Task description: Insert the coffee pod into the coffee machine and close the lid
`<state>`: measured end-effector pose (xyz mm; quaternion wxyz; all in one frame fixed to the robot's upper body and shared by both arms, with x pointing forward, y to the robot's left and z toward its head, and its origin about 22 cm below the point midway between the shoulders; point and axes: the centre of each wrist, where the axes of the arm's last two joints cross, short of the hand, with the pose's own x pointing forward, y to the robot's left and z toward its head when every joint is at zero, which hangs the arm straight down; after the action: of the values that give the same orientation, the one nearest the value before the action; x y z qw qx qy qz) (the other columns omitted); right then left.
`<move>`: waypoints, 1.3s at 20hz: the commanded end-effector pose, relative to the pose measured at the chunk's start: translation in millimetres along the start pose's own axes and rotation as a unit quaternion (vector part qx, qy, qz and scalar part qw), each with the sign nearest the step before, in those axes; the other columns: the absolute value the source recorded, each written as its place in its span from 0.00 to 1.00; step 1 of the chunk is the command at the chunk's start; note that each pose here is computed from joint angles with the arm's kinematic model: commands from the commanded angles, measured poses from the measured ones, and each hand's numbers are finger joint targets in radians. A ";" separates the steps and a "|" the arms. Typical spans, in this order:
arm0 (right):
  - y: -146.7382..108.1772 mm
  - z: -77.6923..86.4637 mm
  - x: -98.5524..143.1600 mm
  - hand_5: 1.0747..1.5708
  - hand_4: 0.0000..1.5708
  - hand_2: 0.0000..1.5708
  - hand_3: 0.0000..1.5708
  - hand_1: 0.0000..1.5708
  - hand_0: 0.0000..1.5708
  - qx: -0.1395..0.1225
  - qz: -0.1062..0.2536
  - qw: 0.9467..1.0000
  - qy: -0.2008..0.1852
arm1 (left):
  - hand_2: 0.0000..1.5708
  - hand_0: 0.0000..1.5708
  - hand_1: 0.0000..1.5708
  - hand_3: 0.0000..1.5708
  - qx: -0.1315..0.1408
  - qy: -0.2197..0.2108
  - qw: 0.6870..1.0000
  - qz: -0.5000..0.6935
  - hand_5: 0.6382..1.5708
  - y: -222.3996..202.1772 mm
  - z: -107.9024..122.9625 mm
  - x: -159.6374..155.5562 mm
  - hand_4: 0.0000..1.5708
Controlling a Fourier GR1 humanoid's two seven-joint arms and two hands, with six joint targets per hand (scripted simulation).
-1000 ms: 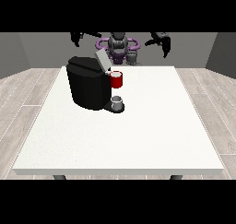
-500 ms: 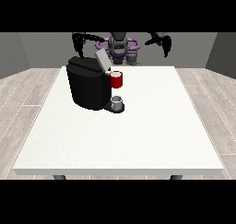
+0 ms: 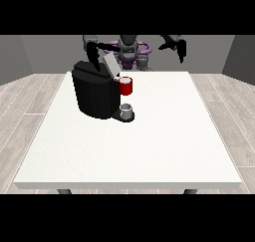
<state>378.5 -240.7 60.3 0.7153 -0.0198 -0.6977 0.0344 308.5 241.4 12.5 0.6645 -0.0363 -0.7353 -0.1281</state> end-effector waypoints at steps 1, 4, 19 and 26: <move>4.2 -7.5 6.5 1.00 0.00 0.00 0.00 0.00 0.00 0.014 0.015 1.000 -0.021 | 0.00 0.00 0.00 0.00 0.020 -0.019 0.999 -0.016 1.00 2.0 10.4 -2.5 0.23; 0.7 -10.9 6.8 1.00 0.00 0.00 0.00 0.00 0.00 0.027 0.017 0.999 -0.009 | 0.00 0.00 0.00 0.00 0.012 -0.002 1.000 -0.018 1.00 2.1 17.3 8.4 0.20; 44.0 -40.9 93.1 1.00 0.03 0.00 0.00 0.00 0.00 0.047 0.082 0.992 -0.085 | 0.00 0.00 0.00 0.00 -0.008 -0.017 1.000 -0.023 1.00 0.3 14.4 9.7 0.26; 47.4 -42.2 105.3 1.00 0.00 0.00 0.00 0.00 0.00 0.066 0.087 0.990 -0.094 | 0.00 0.00 0.00 0.00 -0.007 -0.026 0.999 -0.031 1.00 0.4 10.1 18.7 0.21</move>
<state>416.2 -211.3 135.4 0.6788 -0.0579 -0.7223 0.1193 299.7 252.0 30.7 0.6469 -0.0119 -0.7492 -0.1417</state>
